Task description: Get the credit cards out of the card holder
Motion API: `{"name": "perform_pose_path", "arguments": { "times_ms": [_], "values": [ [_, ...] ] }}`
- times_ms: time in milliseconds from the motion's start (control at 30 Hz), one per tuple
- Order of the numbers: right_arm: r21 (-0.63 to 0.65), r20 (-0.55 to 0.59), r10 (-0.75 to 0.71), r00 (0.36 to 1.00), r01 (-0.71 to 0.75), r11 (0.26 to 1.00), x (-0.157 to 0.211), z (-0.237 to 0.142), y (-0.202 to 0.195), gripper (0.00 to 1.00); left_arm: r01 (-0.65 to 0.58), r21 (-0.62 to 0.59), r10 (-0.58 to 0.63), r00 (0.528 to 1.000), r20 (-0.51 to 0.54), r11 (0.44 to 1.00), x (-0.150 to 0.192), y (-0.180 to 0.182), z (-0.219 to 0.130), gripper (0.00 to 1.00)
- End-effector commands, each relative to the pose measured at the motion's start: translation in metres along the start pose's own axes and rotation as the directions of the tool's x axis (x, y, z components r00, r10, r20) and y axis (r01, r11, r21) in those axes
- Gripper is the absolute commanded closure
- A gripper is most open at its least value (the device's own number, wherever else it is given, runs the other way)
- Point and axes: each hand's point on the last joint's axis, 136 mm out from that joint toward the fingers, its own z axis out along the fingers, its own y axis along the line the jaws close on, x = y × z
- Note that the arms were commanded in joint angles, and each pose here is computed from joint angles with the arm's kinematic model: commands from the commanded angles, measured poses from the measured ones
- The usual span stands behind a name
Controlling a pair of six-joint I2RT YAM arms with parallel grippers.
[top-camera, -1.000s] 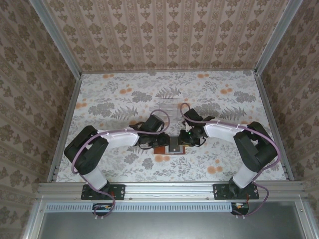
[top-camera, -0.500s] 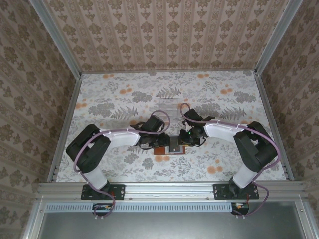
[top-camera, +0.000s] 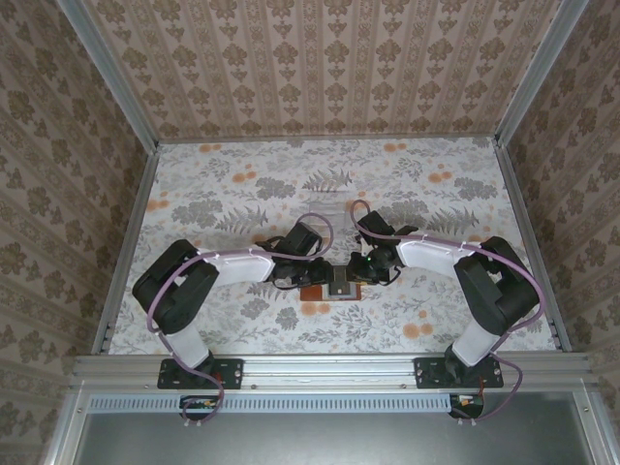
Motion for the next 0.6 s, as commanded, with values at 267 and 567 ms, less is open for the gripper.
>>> {"name": "perform_pose_path", "arguments": {
  "times_ms": [267,567],
  "values": [
    [0.09,0.002,-0.002,1.0,0.002,0.996,0.002,-0.002,-0.016,0.8,-0.017,-0.085,0.015,0.999,-0.032,0.996,0.008,0.015,0.0,0.76],
    [0.095,0.0,-0.003,1.0,0.003,0.995,0.003,-0.002,-0.018,0.85,-0.017,-0.095,0.015,1.0,-0.026,0.995,0.008,0.017,-0.003,0.78]
  ]
}}
